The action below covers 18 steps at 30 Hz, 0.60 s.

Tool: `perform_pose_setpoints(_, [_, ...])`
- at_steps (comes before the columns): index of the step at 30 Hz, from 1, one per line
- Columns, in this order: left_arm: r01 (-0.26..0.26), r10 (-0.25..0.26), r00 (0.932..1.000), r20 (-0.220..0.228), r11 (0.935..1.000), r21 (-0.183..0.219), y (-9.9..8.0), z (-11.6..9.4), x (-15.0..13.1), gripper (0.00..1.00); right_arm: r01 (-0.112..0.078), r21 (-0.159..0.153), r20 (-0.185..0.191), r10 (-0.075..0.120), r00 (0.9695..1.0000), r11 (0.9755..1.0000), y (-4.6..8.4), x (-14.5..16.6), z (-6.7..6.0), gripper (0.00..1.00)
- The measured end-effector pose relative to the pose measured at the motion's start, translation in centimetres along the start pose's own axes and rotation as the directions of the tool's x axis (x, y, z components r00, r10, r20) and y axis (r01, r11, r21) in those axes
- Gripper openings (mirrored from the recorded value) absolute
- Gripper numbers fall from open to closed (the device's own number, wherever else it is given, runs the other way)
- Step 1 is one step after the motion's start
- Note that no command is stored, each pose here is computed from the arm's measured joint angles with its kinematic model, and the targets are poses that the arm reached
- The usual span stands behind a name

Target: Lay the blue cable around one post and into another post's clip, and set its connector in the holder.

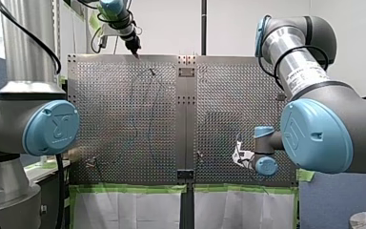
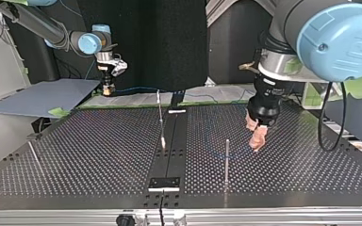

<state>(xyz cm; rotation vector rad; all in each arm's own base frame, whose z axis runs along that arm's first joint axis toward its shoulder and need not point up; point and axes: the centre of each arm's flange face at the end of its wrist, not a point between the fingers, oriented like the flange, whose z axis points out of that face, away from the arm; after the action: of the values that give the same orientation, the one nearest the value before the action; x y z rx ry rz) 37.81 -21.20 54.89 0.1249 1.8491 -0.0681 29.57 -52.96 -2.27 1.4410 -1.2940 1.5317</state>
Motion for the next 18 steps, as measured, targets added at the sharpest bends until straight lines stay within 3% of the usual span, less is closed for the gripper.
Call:
perform_pose_setpoints(6, [-0.052, 0.052, 0.9979, -0.039, 0.9986, 0.009, -0.28, 0.02, 0.58, 1.00, -0.001, -0.001, 0.002, 0.001, 1.0000, 1.0000, 0.01, -0.02, -0.02, 0.61])
perform_pose_setpoints(18, [-0.054, 0.054, 0.9978, -0.039, 0.9985, 0.007, -0.38, -0.01, 0.60, 1.00, -0.001, -0.001, 0.007, 0.001, 1.0000, 1.0000, 0.01, -0.07, -0.08, 0.61])
